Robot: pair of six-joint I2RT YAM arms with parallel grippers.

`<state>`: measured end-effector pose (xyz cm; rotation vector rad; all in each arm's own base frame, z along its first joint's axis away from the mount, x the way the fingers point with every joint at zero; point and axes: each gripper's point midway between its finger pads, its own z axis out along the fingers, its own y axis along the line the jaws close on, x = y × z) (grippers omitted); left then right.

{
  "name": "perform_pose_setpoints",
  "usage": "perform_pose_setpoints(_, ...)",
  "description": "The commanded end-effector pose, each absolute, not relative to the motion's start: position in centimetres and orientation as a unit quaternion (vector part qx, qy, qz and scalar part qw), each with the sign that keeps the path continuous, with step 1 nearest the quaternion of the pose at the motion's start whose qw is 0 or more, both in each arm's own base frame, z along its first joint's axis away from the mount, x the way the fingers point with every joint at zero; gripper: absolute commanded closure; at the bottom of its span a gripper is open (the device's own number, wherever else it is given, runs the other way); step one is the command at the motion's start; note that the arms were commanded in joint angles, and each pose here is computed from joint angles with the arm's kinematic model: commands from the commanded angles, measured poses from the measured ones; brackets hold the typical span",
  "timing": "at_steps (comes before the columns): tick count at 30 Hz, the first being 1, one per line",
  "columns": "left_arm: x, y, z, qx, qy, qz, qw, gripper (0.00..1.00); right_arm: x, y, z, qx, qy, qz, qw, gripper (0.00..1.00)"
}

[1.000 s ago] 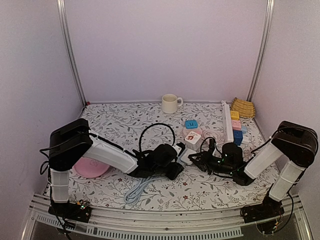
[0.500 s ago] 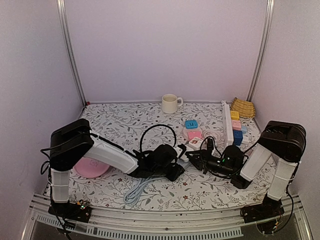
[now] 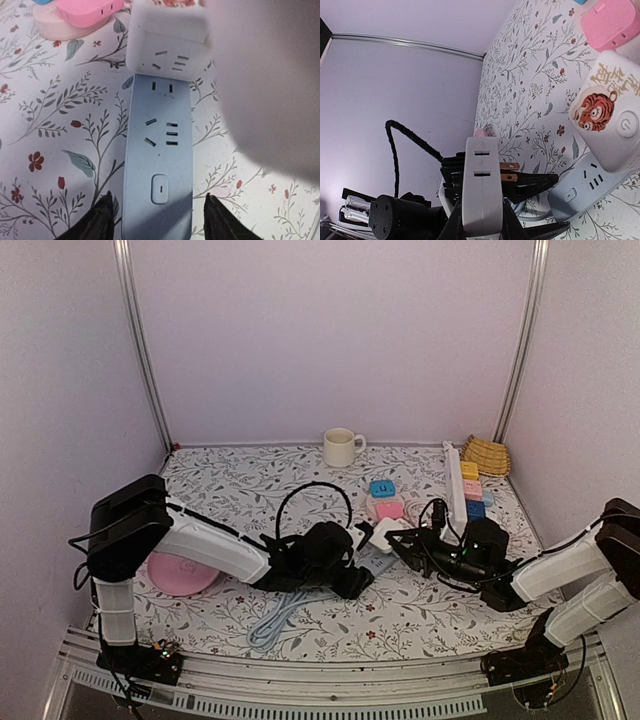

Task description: Pull the plug off the socket

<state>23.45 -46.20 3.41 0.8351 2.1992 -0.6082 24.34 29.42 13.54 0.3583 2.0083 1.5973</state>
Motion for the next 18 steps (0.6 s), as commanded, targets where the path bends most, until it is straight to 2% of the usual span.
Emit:
perform_pose_setpoints(1, 23.0, -46.7, 8.4, 0.317, 0.834, -0.264, 0.367, 0.35, 24.5, 29.6, 17.4, 0.097, 0.729, 0.597, 0.322, 0.97)
perform_pose_setpoints(5, 23.0, -46.6, 10.0, 0.311, 0.831, -0.27, 0.373, 0.29, 24.5, 28.8, 17.9, 0.091, 0.741, 0.573, 0.339, 0.97)
perform_pose_setpoints(12, 22.4, -46.2, 12.8, 0.294, 0.824, -0.313, 0.371, 0.29, 23.9, 27.1, 19.3, 0.047, 0.781, 0.501, 0.37, 0.95)
perform_pose_setpoints(18, 22.5, -44.7, 15.0, 0.268, 0.825, -0.324, 0.379, 0.28, 23.6, 25.9, 19.1, 0.004, 0.836, 0.409, 0.366, 0.95)
